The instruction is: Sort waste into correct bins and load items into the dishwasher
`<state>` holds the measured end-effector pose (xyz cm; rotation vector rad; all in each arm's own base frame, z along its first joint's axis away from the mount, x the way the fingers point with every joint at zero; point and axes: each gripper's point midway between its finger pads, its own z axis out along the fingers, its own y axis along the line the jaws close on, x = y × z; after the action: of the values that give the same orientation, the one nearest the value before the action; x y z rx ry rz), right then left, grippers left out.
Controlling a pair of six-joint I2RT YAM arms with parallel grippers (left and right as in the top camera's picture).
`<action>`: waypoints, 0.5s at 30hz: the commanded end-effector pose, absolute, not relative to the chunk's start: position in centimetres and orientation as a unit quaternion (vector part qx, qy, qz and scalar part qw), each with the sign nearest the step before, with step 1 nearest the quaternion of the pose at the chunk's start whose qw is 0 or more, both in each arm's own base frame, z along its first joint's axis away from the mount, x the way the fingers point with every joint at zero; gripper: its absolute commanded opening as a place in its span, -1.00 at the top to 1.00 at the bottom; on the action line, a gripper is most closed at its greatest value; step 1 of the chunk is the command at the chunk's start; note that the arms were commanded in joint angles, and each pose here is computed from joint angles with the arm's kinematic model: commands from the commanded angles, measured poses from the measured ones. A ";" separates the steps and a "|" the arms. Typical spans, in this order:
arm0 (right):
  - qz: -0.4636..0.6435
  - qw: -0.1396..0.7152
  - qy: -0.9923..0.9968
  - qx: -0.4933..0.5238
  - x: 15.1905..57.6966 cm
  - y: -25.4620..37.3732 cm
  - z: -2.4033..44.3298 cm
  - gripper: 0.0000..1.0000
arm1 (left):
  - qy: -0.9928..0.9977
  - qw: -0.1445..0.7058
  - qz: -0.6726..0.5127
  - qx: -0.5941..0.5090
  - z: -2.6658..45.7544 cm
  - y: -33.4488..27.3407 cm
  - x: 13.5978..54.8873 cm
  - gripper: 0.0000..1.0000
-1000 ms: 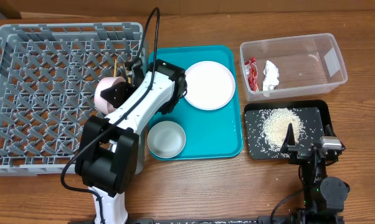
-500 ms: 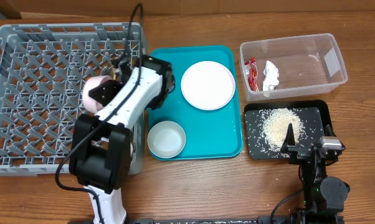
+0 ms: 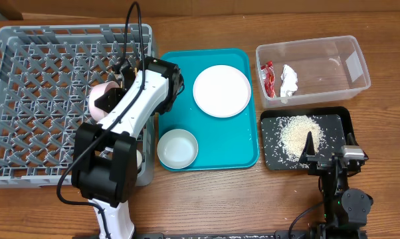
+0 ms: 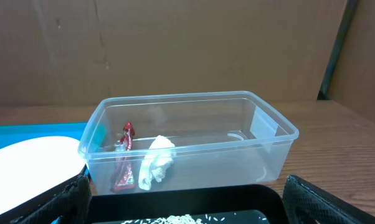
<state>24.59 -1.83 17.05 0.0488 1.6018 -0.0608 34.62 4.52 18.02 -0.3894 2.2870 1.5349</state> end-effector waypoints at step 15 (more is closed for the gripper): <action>-0.029 0.697 0.716 0.021 24.6 -1.9 16.9 -1.00 | 0.857 0.151 0.456 -0.187 14.9 2.0 34.0 0.36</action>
<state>24.59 -1.83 17.04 0.0489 1.6022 -0.0608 34.29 2.71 15.90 -0.5081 2.3984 1.3591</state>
